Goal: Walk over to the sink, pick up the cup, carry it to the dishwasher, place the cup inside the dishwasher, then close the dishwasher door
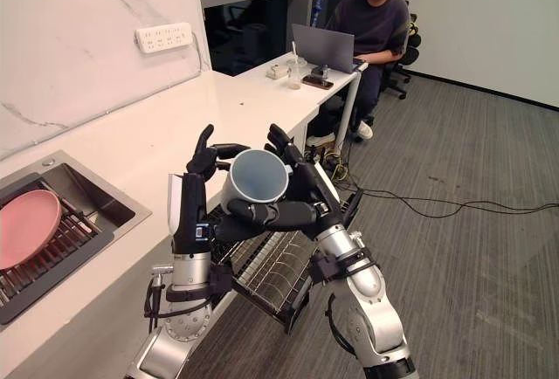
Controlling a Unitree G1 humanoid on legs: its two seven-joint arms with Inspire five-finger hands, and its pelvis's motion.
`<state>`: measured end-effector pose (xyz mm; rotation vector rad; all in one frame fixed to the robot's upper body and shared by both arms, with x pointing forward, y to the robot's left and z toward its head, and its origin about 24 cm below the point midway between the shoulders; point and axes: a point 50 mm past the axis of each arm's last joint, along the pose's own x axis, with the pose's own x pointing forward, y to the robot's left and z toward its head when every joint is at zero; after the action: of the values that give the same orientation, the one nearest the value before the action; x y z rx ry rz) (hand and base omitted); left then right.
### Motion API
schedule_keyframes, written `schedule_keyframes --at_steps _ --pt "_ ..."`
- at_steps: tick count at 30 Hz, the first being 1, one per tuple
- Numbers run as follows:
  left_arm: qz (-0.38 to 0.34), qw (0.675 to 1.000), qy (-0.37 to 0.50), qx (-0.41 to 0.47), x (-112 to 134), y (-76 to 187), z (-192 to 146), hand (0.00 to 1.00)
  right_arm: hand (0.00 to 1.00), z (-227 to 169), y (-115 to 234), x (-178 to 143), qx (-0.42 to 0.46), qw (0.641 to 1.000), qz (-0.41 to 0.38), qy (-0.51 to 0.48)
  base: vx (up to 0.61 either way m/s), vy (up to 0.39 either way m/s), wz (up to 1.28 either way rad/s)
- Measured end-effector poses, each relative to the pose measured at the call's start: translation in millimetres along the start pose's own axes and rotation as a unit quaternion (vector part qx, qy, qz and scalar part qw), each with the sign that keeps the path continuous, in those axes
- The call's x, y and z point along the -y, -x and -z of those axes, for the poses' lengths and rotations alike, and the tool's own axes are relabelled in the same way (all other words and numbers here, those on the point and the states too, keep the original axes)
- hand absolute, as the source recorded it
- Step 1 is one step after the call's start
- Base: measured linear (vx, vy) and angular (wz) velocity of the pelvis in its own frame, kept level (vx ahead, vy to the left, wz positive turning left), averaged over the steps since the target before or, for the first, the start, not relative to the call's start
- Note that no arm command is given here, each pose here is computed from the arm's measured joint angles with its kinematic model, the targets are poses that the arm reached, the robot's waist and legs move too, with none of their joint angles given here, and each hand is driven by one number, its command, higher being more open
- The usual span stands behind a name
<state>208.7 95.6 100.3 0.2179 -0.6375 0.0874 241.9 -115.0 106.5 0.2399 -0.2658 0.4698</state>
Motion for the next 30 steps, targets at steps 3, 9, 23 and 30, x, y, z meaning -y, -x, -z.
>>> schedule_keyframes --at_steps 3,9,23,30 --pt "-0.001 1.000 0.017 -0.006 -1 -1 0 0.00 0.00 -3 -4 2 -0.003 1.000 -0.009 0.011 0.00 0.045 0.07" --pt "0.009 0.999 0.027 -0.014 -3 -1 1 0.00 0.00 -4 -7 7 -0.015 0.999 -0.022 0.027 -0.01 0.042 0.06" --pt "0.007 0.998 0.050 -0.024 -2 1 2 1.00 0.00 -4 -15 13 -0.018 0.998 -0.036 0.052 0.01 0.033 0.06" --pt "0.047 0.997 0.062 -0.019 9 6 -3 1.00 0.00 1 -10 14 0.008 1.000 0.022 0.002 0.00 0.000 0.00"
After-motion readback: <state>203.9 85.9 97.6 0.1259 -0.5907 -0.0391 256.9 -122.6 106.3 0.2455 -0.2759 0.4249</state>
